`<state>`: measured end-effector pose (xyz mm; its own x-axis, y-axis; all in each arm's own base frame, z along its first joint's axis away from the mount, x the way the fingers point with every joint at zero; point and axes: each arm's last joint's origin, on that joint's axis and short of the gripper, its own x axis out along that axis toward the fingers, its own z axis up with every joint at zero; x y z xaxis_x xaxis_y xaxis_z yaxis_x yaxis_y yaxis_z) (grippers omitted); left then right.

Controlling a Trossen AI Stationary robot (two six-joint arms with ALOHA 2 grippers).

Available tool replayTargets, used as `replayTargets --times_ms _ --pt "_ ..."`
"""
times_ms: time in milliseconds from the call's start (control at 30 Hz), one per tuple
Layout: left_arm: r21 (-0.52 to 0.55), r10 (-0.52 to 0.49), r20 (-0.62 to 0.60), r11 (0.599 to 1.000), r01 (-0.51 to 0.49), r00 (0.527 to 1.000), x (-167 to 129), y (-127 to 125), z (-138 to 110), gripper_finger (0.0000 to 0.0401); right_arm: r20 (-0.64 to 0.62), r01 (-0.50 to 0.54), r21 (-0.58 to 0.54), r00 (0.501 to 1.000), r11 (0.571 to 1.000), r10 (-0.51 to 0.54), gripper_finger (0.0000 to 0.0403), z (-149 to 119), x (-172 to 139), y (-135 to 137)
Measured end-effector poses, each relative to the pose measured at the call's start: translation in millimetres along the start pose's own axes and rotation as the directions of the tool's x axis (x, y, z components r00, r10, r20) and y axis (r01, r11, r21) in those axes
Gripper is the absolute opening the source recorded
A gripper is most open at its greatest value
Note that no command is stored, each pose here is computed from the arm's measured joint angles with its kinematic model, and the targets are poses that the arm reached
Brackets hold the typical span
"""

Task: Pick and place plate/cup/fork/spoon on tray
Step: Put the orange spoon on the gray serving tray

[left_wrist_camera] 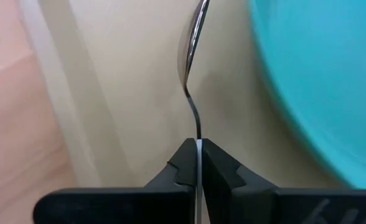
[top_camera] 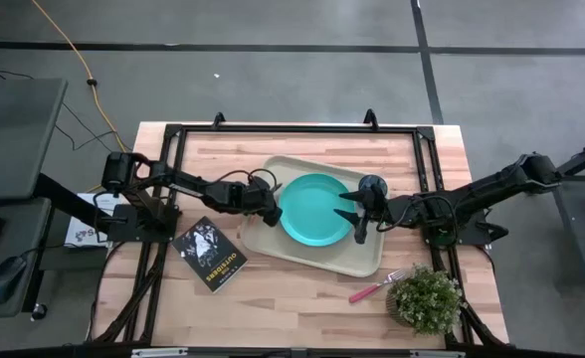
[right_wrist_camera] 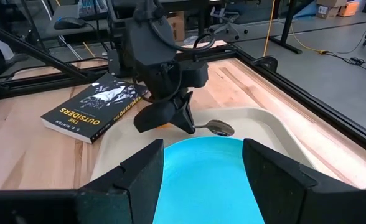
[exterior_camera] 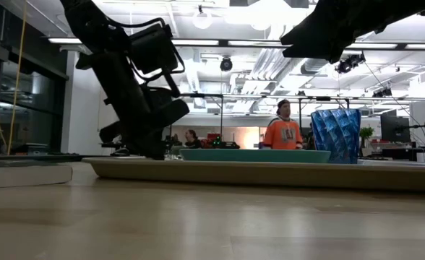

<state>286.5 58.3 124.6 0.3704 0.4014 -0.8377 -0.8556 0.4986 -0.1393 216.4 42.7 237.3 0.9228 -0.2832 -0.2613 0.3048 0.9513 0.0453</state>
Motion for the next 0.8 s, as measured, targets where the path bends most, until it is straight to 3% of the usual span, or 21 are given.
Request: replayTargets --times_ms 567,800 --pt "0.006 0.024 -0.031 1.0 -0.024 0.999 5.6 13.3 9.9 0.0002 0.001 0.0 0.004 1.0 1.0 0.0 0.0211 0.1 -0.1 0.1" --pt "0.009 0.006 -0.052 1.0 -0.005 0.999 6.0 13.8 10.2 0.0034 0.001 0.0 0.004 1.0 1.0 0.0 0.0211 0.1 0.0 0.0"
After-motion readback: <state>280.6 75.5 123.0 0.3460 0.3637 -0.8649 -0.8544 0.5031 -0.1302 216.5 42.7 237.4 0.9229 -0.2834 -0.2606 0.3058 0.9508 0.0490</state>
